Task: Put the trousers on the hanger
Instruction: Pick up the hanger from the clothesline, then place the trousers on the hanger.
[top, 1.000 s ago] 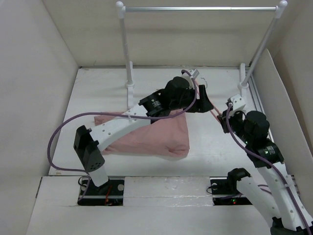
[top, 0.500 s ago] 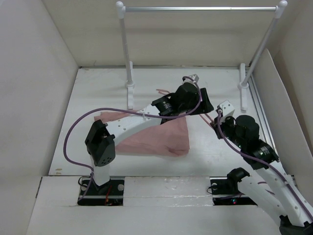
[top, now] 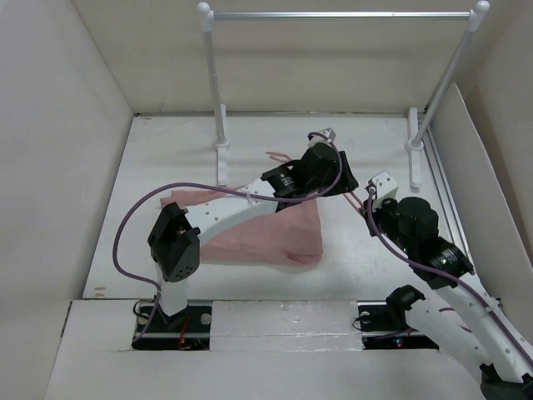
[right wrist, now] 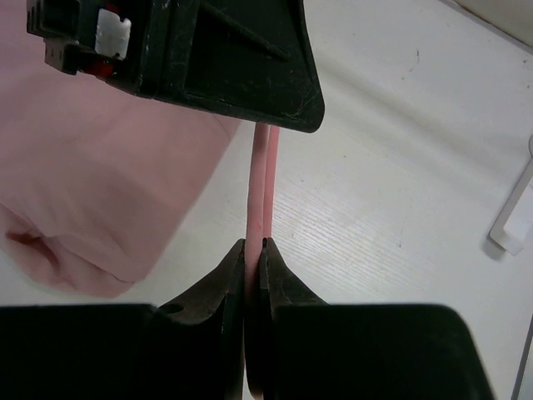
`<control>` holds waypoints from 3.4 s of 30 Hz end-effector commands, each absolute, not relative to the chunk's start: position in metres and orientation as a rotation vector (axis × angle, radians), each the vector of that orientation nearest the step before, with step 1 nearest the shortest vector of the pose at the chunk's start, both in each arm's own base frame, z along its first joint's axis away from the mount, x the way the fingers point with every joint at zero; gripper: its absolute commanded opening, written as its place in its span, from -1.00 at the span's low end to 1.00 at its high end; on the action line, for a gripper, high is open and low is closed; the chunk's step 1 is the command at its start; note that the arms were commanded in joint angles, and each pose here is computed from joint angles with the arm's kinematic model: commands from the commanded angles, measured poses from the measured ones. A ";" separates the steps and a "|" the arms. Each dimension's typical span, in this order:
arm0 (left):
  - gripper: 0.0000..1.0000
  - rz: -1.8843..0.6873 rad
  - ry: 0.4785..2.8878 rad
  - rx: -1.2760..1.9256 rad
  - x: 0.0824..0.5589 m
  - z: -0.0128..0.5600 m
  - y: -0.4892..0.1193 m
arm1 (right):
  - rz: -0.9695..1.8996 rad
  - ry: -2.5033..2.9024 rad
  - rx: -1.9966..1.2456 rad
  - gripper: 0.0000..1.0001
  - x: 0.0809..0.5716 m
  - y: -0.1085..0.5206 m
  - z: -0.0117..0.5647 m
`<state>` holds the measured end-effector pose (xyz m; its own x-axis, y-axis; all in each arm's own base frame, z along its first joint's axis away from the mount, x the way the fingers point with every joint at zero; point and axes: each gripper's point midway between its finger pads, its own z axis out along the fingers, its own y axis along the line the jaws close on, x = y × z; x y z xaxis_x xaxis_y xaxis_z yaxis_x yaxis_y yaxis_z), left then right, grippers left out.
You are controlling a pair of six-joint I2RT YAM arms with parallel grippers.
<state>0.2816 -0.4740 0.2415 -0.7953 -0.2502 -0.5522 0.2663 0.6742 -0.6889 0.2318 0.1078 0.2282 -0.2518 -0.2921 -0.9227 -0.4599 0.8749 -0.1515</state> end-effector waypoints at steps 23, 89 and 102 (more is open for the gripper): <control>-1.00 -1.141 2.270 -0.115 0.257 0.206 -0.460 | 0.350 1.900 -0.649 0.32 0.209 0.133 0.254; -1.00 -0.738 2.270 -0.560 0.241 0.044 -0.394 | 0.694 2.181 -0.442 0.01 0.335 0.179 0.103; -1.00 -0.719 2.286 -0.558 0.242 0.040 -0.391 | 0.817 2.272 -0.461 -0.23 0.309 0.209 0.067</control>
<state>0.2446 -0.4010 0.0517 -0.6773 -0.5751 -0.4588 -0.1722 0.7303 -0.6611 0.3124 0.2019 0.0693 -0.7132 -0.1096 -0.6924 -0.5134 0.7541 0.4096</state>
